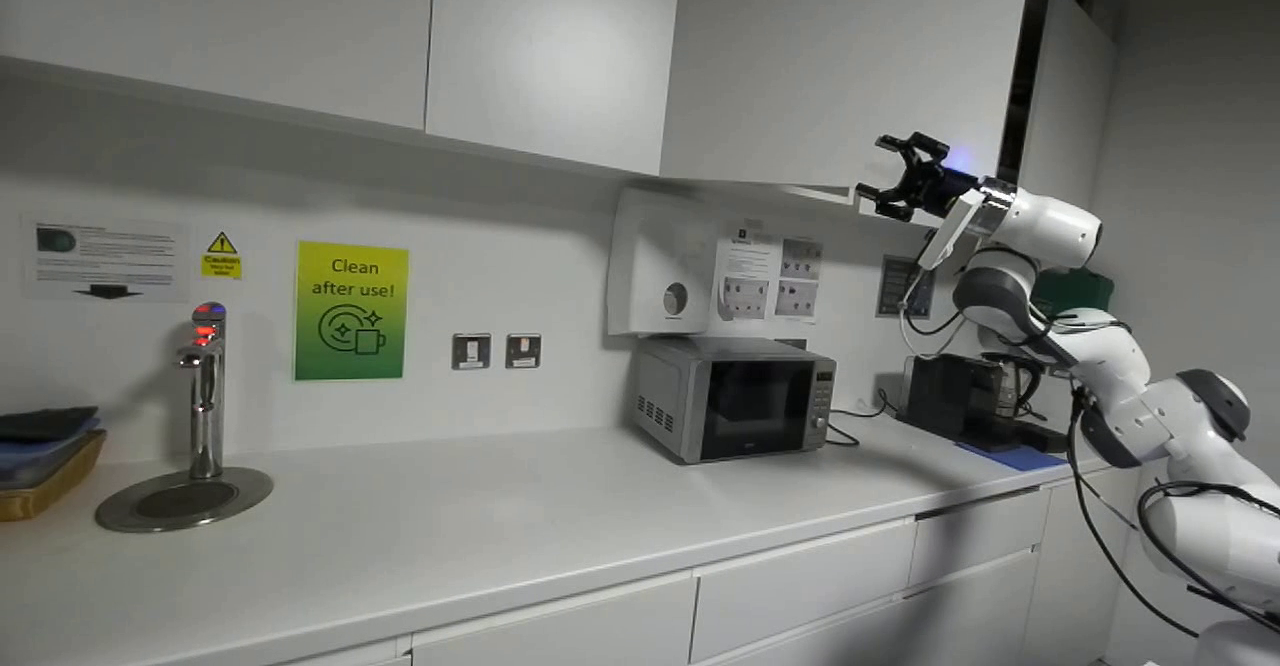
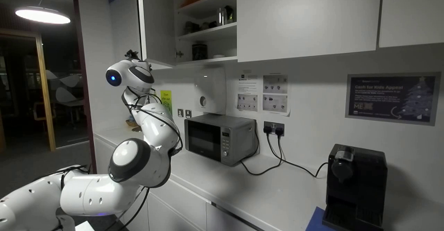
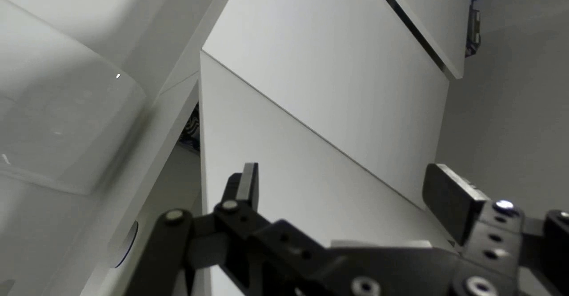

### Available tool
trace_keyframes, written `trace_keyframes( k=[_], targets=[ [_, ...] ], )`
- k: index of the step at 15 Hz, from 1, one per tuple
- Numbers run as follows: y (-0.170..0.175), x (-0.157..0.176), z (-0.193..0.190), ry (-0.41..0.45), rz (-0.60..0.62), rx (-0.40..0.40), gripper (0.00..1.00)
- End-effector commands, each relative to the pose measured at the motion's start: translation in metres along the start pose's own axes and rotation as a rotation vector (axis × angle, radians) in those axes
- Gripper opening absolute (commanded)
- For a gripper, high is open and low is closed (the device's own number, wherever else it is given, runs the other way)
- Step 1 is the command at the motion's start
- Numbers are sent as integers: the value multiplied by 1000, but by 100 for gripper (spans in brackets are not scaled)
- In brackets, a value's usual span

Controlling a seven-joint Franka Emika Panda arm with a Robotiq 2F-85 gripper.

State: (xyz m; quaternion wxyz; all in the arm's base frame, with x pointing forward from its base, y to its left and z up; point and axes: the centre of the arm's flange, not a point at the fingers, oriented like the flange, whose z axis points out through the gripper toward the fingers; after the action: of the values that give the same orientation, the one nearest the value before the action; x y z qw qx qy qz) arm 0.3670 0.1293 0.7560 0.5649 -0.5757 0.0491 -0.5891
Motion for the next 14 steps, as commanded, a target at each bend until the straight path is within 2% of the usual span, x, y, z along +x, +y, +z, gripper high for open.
trace_keyframes(
  k=[1,7,14],
  targets=[
    [-11,0,-2,-6,-44,-50,100],
    [-11,-4,4,-46,-33,-128,100],
    [-9,-15,11,-219,44,-207,100]
  ],
)
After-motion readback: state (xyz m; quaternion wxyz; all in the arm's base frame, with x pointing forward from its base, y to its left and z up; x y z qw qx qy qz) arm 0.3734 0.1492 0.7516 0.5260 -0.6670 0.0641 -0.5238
